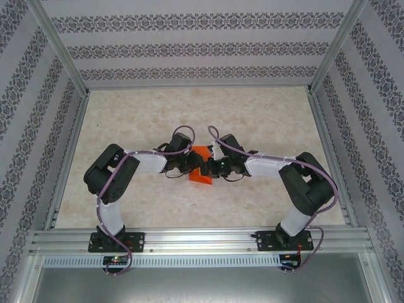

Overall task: Fold a paper plane with a square sheet of paper (pick it up from the middle)
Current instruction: Fold the triangle a second time at the center of the table.

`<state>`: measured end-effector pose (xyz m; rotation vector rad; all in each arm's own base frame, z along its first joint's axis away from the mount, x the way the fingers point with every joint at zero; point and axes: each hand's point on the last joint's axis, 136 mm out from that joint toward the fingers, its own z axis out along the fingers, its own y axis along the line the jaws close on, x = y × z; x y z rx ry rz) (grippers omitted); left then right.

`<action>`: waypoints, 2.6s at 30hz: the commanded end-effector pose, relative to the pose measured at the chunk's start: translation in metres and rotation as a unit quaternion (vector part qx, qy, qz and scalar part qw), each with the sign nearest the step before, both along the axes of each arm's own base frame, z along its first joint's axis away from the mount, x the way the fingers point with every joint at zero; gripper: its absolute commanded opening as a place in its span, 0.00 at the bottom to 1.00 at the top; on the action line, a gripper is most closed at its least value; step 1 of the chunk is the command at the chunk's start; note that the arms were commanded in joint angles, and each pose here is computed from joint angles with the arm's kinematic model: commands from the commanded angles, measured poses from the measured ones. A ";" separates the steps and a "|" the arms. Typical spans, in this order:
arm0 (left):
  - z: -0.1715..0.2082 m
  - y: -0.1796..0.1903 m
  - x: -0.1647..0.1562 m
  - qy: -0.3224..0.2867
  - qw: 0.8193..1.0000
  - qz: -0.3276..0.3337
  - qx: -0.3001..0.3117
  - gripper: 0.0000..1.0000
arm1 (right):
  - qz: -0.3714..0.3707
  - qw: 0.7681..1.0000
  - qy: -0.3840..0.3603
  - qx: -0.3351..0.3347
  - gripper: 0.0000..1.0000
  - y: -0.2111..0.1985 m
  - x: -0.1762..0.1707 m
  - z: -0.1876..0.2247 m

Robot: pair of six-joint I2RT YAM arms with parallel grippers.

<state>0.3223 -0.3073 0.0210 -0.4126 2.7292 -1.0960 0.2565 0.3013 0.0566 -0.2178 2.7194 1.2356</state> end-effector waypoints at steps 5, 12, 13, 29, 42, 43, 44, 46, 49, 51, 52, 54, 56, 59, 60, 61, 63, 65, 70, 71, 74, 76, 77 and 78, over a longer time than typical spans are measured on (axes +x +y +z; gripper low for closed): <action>-0.031 0.016 -0.021 0.036 0.998 -0.010 0.049 0.22 | -0.025 0.999 0.031 -0.008 0.07 -0.006 0.002 -0.020; -0.030 0.016 -0.022 0.036 0.998 -0.011 0.048 0.22 | -0.026 0.999 0.046 0.000 0.08 -0.007 -0.005 -0.027; -0.030 0.016 -0.022 0.036 0.998 -0.011 0.048 0.22 | -0.027 0.999 0.046 -0.002 0.07 -0.008 -0.006 -0.029; -0.036 0.019 -0.027 0.043 0.998 -0.013 0.055 0.22 | -0.028 0.995 0.093 -0.029 0.09 -0.021 -0.023 -0.064; -0.038 0.021 -0.028 0.044 0.997 -0.012 0.061 0.22 | -0.030 0.995 0.094 -0.026 0.11 -0.030 -0.038 -0.051; -0.038 0.022 -0.028 0.044 0.997 -0.012 0.061 0.22 | -0.030 0.995 0.095 -0.024 0.11 -0.030 -0.040 -0.050; -0.039 0.022 -0.028 0.045 0.997 -0.012 0.062 0.22 | -0.030 0.995 0.095 -0.024 0.12 -0.031 -0.041 -0.048; -0.040 0.022 -0.028 0.046 0.997 -0.011 0.063 0.22 | -0.031 0.994 0.097 -0.031 0.12 -0.033 -0.044 -0.051; -0.040 0.021 -0.028 0.047 0.997 -0.012 0.060 0.22 | -0.039 0.990 0.117 -0.065 0.10 -0.043 -0.052 -0.068; -0.040 0.022 -0.029 0.047 0.997 -0.013 0.061 0.22 | -0.045 0.987 0.133 -0.083 0.09 -0.050 -0.060 -0.080; -0.040 0.021 -0.028 0.047 0.997 -0.013 0.061 0.22 | -0.047 0.986 0.137 -0.085 0.08 -0.052 -0.063 -0.082; -0.039 0.021 -0.028 0.046 0.997 -0.014 0.060 0.22 | -0.053 0.986 0.139 -0.080 0.07 -0.053 -0.066 -0.083; -0.041 0.022 -0.029 0.047 0.997 -0.013 0.061 0.22 | -0.054 0.986 0.140 -0.072 0.06 -0.052 -0.069 -0.079; -0.041 0.022 -0.029 0.047 0.997 -0.013 0.061 0.22 | -0.056 0.990 0.121 -0.051 0.06 -0.046 -0.064 -0.060; -0.041 0.022 -0.029 0.047 0.997 -0.013 0.060 0.22 | -0.054 0.992 0.108 -0.039 0.06 -0.041 -0.059 -0.049; -0.040 0.021 -0.029 0.046 0.997 -0.014 0.060 0.22 | -0.055 0.993 0.098 -0.031 0.06 -0.038 -0.055 -0.040; -0.040 0.021 -0.029 0.046 0.997 -0.015 0.060 0.22 | -0.055 0.996 0.073 -0.012 0.06 -0.030 -0.044 -0.019; -0.039 0.021 -0.029 0.046 0.997 -0.015 0.060 0.22 | -0.058 0.997 0.052 -0.004 0.06 -0.024 -0.032 -0.003; -0.039 0.020 -0.028 0.044 0.997 -0.017 0.058 0.22 | -0.069 0.997 0.030 0.000 0.06 -0.011 -0.005 0.008; -0.038 0.020 -0.028 0.044 0.997 -0.017 0.058 0.22 | -0.074 0.997 0.030 -0.003 0.07 -0.010 0.000 0.005; -0.038 0.019 -0.028 0.045 0.997 -0.017 0.056 0.22 | -0.077 0.996 0.043 -0.004 0.07 -0.003 0.006 -0.009; -0.038 0.019 -0.028 0.046 0.997 -0.018 0.056 0.22 | -0.083 0.994 0.062 -0.024 0.08 -0.008 0.004 -0.030; -0.039 0.019 -0.029 0.046 0.997 -0.018 0.056 0.22 | -0.083 0.994 0.071 -0.030 0.08 -0.010 0.000 -0.039; -0.038 0.019 -0.028 0.046 0.997 -0.018 0.055 0.22 | -0.084 0.992 0.082 -0.037 0.07 -0.014 -0.005 -0.049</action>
